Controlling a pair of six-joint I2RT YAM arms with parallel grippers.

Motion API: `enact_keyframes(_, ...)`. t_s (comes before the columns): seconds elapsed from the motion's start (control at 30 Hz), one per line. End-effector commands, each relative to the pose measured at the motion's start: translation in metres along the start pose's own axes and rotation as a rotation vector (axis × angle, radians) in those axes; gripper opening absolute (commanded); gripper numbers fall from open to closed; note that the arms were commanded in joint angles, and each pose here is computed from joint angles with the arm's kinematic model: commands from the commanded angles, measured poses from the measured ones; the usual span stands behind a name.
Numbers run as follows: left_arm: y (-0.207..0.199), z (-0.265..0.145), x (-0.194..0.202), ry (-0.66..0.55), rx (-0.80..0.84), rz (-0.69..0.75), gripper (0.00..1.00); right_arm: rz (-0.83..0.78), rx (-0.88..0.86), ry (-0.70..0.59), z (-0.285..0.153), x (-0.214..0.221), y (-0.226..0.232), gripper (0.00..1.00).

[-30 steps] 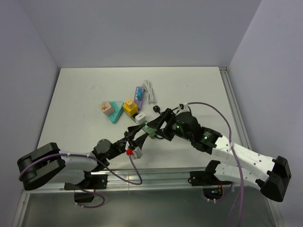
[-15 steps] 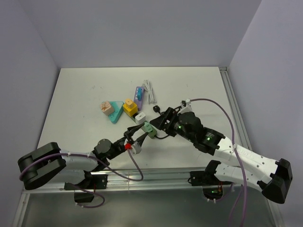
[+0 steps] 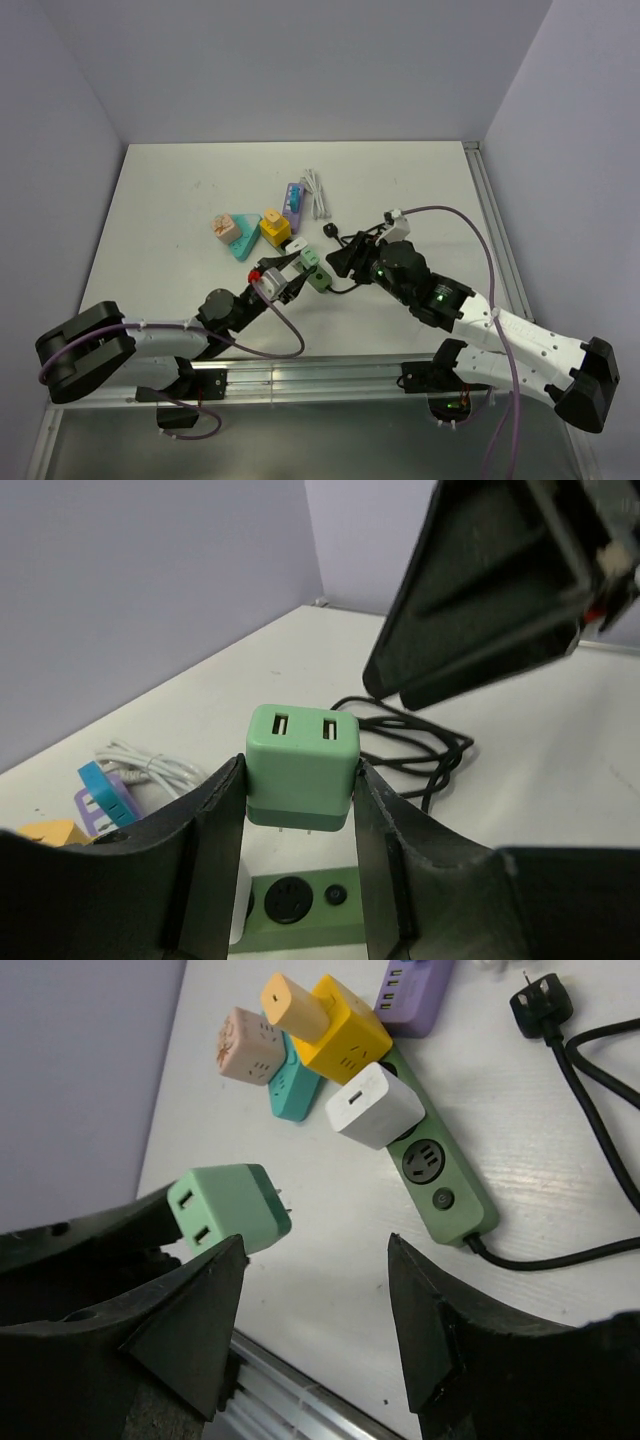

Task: Insert the plug
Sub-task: Pick up the plug from the center of the board.

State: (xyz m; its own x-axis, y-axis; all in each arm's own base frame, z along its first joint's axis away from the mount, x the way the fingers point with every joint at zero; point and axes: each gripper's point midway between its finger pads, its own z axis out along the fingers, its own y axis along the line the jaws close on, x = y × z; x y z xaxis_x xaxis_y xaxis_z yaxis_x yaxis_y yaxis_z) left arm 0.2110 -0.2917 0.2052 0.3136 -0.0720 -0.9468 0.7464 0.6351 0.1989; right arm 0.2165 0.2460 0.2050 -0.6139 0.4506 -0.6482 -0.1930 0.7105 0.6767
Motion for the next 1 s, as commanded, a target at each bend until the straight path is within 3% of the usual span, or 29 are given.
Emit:
enact_keyframes(0.0,0.010,0.017,-0.029,-0.068,-0.069,-0.162,0.00,-0.099,-0.019,-0.045,0.006,-0.007,0.003,0.66)
enact_keyframes(0.5,0.018,0.028,0.010,-0.025,-0.175,-0.207,0.00,-0.265,-0.034,-0.133,0.012,-0.018,-0.005,0.65)
enact_keyframes(0.73,0.020,0.032,0.026,-0.016,-0.224,-0.277,0.00,-0.307,-0.001,-0.089,0.027,-0.007,-0.011,0.62)
enact_keyframes(0.97,0.023,0.034,0.039,-0.050,-0.251,-0.250,0.00,-0.350,0.031,-0.055,0.042,0.000,-0.016,0.58)
